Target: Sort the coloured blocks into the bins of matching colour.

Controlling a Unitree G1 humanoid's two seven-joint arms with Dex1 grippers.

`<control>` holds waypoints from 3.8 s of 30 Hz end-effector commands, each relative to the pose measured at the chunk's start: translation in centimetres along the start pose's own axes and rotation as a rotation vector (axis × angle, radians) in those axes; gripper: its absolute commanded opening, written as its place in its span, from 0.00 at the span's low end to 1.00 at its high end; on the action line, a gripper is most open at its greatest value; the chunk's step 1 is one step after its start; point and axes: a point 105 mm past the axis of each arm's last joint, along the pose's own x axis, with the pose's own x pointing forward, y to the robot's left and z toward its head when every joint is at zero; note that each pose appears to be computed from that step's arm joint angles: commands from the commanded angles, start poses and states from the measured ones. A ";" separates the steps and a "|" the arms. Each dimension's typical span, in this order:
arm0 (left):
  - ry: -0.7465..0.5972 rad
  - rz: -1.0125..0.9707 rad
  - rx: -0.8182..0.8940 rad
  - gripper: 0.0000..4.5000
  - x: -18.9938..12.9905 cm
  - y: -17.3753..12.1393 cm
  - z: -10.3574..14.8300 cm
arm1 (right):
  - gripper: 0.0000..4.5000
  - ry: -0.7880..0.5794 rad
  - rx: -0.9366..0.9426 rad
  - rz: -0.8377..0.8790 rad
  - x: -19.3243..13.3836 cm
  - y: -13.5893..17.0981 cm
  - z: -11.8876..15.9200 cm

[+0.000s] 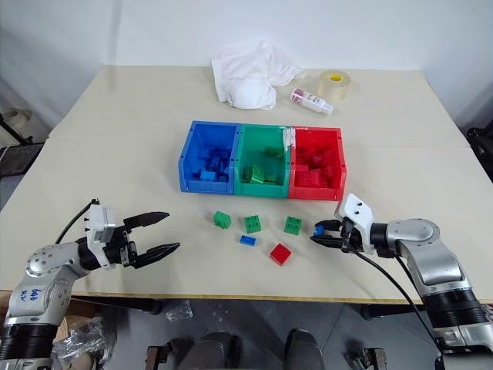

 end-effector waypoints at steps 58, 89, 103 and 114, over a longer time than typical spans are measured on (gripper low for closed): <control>-0.073 0.010 0.057 1.00 1.3 1.6 0.5 | 0.99 0.056 -0.122 0.064 0.1 3.0 3.3; -0.098 0.056 0.053 1.00 1.2 0.5 1.0 | 0.33 -0.279 -0.265 -0.062 6.4 -2.6 15.8; -0.095 0.036 0.059 1.00 1.3 0.5 1.2 | 1.00 -0.327 -0.316 -0.093 7.2 -3.6 16.6; -0.067 -0.028 0.054 1.00 1.1 1.0 0.9 | 1.00 -0.089 -0.223 0.196 -1.5 4.4 8.2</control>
